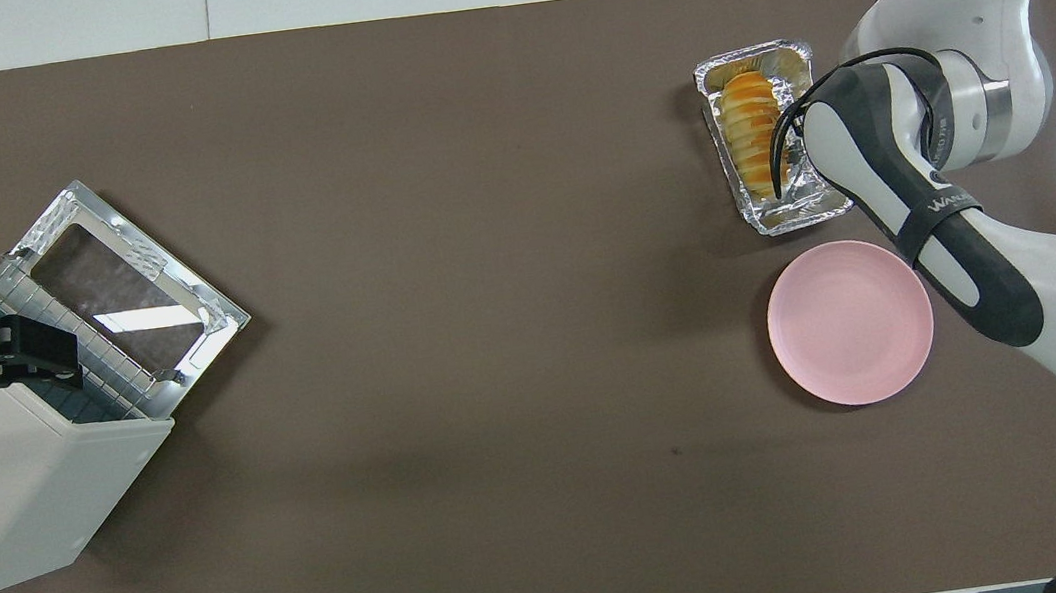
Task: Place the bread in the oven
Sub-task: 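Grasp the foil tray rim with the right gripper and lift it, then carry the foil tray with the right gripper toward the oven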
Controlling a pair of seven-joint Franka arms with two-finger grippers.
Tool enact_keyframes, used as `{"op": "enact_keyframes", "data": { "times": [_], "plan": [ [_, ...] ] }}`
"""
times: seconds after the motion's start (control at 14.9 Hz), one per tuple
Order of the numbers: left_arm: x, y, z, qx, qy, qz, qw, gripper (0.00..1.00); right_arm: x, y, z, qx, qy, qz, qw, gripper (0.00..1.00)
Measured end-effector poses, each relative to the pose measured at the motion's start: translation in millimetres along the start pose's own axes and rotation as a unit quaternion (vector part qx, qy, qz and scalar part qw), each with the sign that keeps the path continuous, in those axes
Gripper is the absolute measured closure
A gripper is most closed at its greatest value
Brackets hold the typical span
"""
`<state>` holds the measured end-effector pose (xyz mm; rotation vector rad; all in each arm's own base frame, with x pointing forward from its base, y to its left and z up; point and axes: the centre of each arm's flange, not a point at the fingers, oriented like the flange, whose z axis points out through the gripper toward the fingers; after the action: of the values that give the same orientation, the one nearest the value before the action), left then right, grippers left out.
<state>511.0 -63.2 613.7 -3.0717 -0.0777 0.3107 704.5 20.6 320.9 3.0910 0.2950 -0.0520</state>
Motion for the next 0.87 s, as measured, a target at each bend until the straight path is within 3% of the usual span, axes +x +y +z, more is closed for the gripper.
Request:
{"op": "enact_keyframes", "data": {
  "times": [0.2, 0.4, 0.67, 0.87],
  "plan": [
    [0.0, 0.0, 0.0, 0.0, 0.0, 0.0, 1.0, 0.0, -4.5, -5.1, -21.9, 0.007, -0.012, -0.001, 1.0, 0.99],
    [0.0, 0.0, 0.0, 0.0, 0.0, 0.0, 1.0, 0.0, -11.0, -37.3, -83.9, 0.056, -0.035, 0.001, 0.998, 0.99],
    [0.0, 0.0, 0.0, 0.0, 0.0, 0.0, 1.0, 0.0, -16.7, -118.7, -165.2, 0.069, -0.034, 0.012, 0.997, 0.99],
    [0.0, 0.0, 0.0, 0.0, 0.0, 0.0, 1.0, 0.0, -20.8, -195.1, -175.8, 0.082, -0.037, 0.034, 0.995, 0.99]
  ]
}}
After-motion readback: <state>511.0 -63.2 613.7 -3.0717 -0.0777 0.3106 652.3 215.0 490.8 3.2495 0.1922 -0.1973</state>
